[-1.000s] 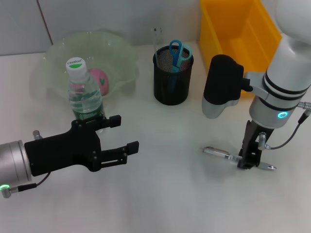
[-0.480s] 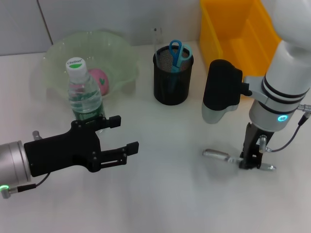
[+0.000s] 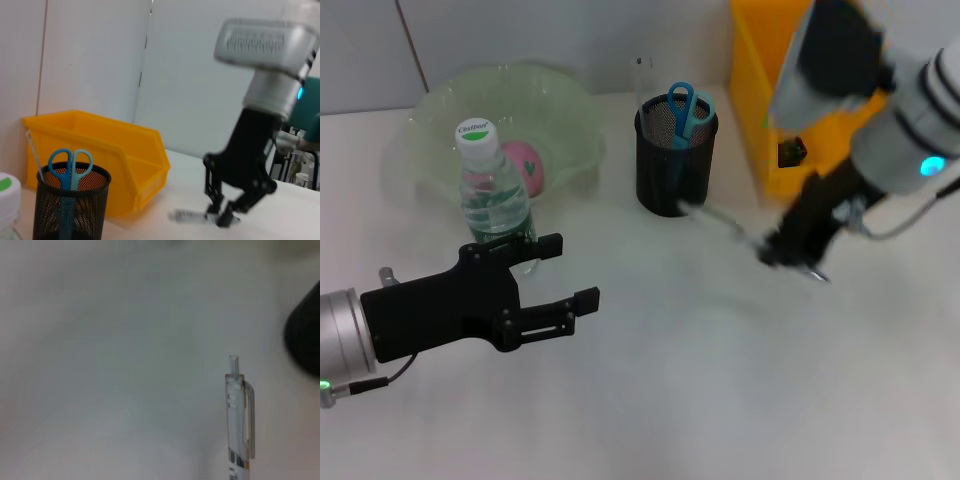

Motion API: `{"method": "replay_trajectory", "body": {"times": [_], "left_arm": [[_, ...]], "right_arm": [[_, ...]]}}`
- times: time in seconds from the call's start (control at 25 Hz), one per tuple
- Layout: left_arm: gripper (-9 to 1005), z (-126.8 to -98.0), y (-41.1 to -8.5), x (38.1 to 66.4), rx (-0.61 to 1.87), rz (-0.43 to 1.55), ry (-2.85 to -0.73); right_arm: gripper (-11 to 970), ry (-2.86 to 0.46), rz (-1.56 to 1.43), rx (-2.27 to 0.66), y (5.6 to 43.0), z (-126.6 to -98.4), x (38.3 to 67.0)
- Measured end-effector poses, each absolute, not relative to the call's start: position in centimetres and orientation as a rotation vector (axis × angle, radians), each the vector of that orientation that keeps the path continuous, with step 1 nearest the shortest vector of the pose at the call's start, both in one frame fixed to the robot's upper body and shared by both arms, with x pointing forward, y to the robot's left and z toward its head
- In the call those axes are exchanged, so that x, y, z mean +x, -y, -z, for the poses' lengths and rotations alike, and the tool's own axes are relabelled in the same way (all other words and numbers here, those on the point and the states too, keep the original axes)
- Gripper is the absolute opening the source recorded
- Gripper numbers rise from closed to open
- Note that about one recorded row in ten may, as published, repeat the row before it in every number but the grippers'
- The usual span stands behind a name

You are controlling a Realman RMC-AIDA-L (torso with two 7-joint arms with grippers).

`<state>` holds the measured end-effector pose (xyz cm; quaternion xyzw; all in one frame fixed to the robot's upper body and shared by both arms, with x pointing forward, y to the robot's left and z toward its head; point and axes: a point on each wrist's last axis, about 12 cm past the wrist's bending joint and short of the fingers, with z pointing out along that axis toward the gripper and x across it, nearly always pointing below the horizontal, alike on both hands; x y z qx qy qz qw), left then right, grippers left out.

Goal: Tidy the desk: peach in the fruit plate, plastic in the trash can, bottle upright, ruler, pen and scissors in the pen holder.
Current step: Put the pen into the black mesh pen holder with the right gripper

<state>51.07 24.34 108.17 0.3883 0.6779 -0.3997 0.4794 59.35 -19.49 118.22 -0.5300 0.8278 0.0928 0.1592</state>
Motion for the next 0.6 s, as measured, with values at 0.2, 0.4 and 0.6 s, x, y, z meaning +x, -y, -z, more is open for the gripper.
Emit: {"method": "replay_trajectory", "body": {"times": [0.2, 0.4, 0.6], "left_arm": [[827, -108.2, -24.3, 51.1, 0.950, 0.978, -1.652], [827, -108.3, -24.2, 51.2, 0.960, 0.978, -1.647], [827, -108.4, -24.1, 51.2, 0.962, 0.983, -1.644]], "right_arm": [[160, -2.135, -0.453, -1.328, 20.3, -120.2, 60.7], [171, -1.937, -0.478, -1.129, 20.4, -120.3, 62.4], [183, -1.842, -0.479, -0.992, 20.6, -118.5, 63.8]]}}
